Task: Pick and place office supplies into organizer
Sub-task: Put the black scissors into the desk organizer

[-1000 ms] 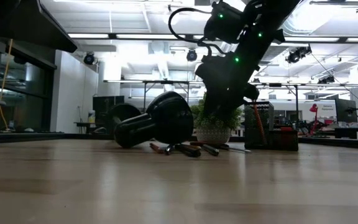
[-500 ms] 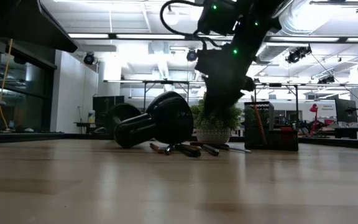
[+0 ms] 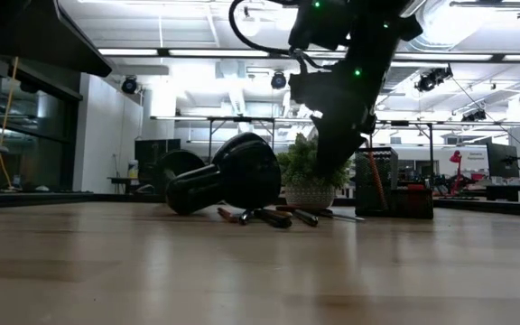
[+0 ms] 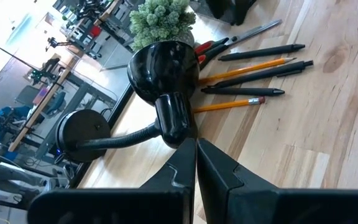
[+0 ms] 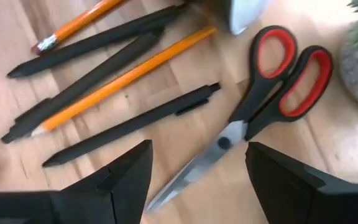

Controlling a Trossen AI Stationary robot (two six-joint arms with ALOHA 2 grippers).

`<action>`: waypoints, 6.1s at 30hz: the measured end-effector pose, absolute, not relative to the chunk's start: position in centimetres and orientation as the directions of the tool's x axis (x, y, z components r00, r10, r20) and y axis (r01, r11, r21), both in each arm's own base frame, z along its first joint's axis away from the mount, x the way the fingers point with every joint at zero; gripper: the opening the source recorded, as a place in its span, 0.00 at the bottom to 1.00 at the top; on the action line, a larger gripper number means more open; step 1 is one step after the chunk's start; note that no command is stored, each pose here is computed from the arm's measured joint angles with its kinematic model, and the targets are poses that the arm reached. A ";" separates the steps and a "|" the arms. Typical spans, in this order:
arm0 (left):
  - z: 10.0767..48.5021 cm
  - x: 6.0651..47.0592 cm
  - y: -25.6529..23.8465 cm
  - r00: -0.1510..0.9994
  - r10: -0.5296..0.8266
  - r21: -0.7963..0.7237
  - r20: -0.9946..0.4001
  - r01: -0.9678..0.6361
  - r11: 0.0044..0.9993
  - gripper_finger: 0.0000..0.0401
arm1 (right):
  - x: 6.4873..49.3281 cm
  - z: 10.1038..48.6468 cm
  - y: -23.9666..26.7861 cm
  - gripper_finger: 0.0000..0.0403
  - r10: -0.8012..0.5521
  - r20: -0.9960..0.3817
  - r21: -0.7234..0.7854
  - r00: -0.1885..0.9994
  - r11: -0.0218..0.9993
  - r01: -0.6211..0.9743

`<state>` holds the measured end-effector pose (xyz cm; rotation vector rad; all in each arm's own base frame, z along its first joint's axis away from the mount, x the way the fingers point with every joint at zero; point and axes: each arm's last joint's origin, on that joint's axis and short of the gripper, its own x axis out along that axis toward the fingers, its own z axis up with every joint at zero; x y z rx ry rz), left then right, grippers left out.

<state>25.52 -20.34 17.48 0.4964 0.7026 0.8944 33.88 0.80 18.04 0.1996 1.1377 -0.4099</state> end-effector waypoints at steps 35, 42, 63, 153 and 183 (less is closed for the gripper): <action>17.5 25.6 -20.3 0.452 0.833 0.654 -0.319 -0.531 0.539 0.01 | 34.1 13.3 4.0 0.47 -0.388 -0.896 -0.103 0.218 0.656 0.747; 17.5 25.6 -20.3 0.455 0.832 0.653 -0.316 -0.532 0.539 0.01 | 34.4 12.2 4.1 0.37 -0.380 -0.902 -0.099 0.204 0.643 0.759; 17.5 25.6 -20.3 0.455 0.833 0.653 -0.316 -0.532 0.539 0.01 | 33.8 10.5 3.9 0.40 -0.325 -0.929 -0.044 0.176 0.570 0.821; 17.6 25.6 -20.3 0.452 0.833 0.644 -0.319 -0.541 0.541 0.01 | 33.8 17.2 2.4 0.36 -0.139 -0.966 -0.129 0.217 0.990 0.060; 17.6 25.6 -20.3 0.455 0.832 0.639 -0.317 -0.546 0.542 0.01 | 34.9 13.3 -1.8 0.37 0.005 -0.988 0.005 0.153 1.000 -0.005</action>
